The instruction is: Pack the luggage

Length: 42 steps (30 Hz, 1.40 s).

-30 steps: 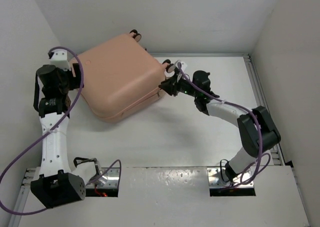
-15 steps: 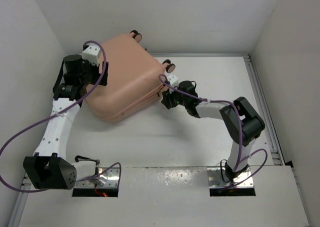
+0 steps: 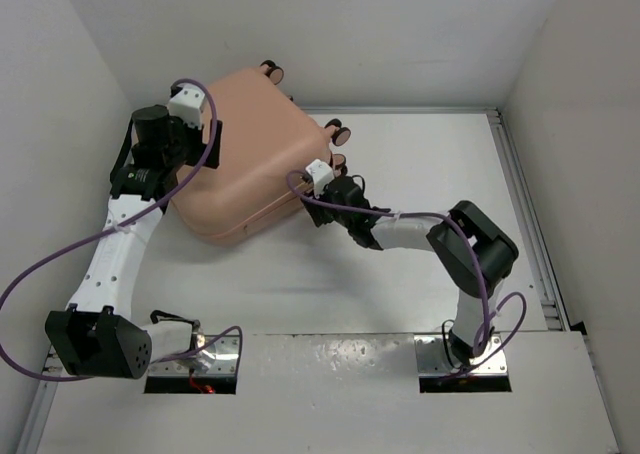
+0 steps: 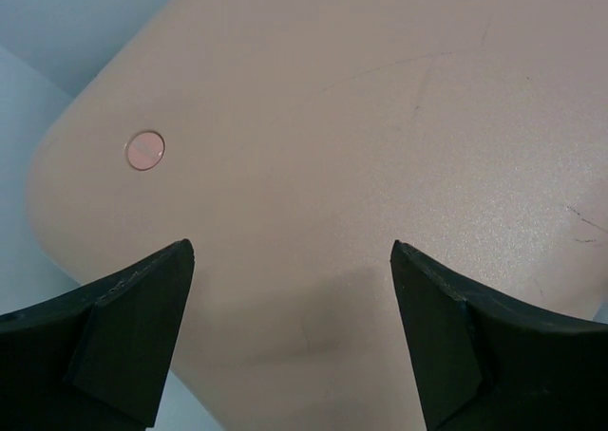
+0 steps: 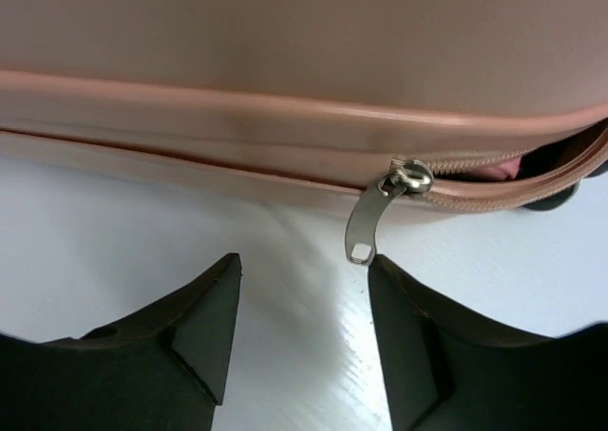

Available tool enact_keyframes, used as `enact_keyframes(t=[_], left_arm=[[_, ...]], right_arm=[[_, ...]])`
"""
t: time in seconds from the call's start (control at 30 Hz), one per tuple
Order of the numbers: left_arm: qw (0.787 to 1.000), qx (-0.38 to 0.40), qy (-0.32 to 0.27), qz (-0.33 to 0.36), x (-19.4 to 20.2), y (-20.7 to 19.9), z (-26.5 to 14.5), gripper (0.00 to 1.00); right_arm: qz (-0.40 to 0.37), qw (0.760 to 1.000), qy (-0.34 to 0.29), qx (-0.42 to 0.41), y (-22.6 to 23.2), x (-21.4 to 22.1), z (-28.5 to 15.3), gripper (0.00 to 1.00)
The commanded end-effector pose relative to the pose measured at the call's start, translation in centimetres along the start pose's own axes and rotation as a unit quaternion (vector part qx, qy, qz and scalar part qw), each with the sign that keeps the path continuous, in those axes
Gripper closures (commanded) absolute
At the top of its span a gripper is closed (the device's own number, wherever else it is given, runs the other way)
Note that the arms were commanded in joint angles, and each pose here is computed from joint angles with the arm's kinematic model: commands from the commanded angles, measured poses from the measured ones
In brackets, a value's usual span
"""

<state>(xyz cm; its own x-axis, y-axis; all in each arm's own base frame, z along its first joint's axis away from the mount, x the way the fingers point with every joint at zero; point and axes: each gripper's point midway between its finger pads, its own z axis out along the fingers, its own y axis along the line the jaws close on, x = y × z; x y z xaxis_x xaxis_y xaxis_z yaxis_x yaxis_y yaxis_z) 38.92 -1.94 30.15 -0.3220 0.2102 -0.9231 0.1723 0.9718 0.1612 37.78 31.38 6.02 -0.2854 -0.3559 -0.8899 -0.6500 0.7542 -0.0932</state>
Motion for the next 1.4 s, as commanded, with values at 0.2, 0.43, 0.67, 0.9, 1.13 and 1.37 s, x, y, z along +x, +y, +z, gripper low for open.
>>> enact_keyframes(t=[0.2, 0.43, 0.67, 0.9, 1.13, 1.37], left_arm=[[0.999, -0.019, -0.027, -0.007, -1.4, 0.5, -0.1, 0.09], [0.999, -0.024, -0.026, -0.007, -0.8, 0.6, 0.0, 0.09], [1.0, 0.0, -0.02, 0.007, -0.1, -0.4, 0.3, 0.09], [1.0, 0.02, -0.014, 0.02, 0.6, -1.6, 0.6, 0.09], [1.0, 0.022, -0.005, 0.019, 1.1, -1.7, 1.1, 0.09], [0.997, 0.054, -0.013, 0.051, 1.7, -2.5, 0.0, 0.1]], right_arm=[[-0.075, 0.977, -0.085, 0.183, -5.2, -6.5, 2.1, 0.54], [-0.101, 0.974, -0.112, 0.171, -5.1, -8.5, 1.7, 0.86], [-0.083, 0.983, -0.13, 0.1, -5.3, -9.2, -1.9, 1.0], [-0.007, 0.992, -0.108, 0.069, -9.2, -8.3, -1.5, 1.0], [-0.001, 0.993, -0.115, 0.029, -9.7, -8.4, -0.7, 1.0], [0.032, 0.992, -0.098, 0.068, -12.8, -7.5, -0.1, 1.0]])
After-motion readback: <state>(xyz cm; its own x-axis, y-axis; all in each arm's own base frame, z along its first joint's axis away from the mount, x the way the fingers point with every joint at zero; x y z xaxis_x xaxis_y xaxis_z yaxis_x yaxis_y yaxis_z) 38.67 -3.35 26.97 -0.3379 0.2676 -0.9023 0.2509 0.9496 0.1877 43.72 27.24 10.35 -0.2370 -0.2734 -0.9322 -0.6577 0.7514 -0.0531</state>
